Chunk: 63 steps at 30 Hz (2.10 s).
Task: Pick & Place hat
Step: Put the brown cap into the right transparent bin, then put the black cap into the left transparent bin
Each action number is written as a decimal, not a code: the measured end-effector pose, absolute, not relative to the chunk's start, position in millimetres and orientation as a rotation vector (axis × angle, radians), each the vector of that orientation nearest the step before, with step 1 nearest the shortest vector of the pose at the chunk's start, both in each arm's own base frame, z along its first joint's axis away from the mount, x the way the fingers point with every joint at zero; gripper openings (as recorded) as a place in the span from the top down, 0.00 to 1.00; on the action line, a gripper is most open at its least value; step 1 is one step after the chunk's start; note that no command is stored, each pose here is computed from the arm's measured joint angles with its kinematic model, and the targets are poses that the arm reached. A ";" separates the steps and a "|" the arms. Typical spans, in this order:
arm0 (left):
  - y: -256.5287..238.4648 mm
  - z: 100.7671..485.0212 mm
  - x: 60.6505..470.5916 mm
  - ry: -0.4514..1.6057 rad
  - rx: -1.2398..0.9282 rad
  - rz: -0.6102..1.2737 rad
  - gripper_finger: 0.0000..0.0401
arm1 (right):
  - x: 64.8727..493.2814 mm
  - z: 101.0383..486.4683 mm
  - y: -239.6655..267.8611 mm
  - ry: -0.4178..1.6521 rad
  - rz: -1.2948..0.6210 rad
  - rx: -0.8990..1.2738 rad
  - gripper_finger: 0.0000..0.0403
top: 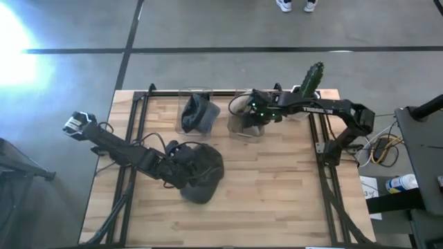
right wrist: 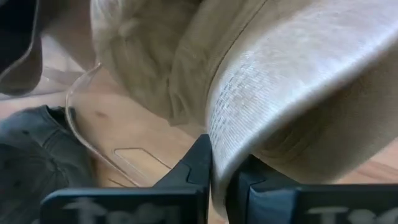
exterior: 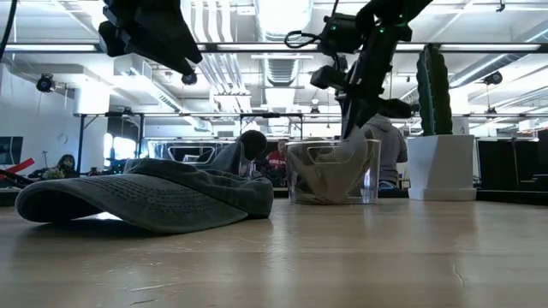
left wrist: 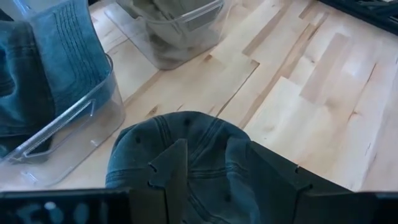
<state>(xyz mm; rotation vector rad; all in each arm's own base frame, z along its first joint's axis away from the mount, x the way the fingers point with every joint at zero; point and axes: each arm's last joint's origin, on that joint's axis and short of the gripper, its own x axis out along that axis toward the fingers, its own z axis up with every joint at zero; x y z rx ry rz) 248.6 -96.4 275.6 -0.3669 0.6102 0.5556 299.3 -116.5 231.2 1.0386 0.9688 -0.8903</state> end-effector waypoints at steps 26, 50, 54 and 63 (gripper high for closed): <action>-125.8 199.4 203.6 1.019 -0.668 0.435 0.61 | 273.4 318.5 -48.0 0.739 -0.436 0.580 0.57; -181.1 144.7 185.1 0.666 -1.549 0.617 0.61 | 405.3 172.6 13.9 0.887 -0.135 0.777 0.63; -185.2 131.7 192.8 0.632 -1.546 0.633 0.61 | 415.2 156.4 16.3 0.937 -0.109 0.824 0.64; -181.6 131.1 197.6 0.356 -1.501 0.640 0.61 | 432.9 125.8 46.0 1.106 0.108 0.926 0.64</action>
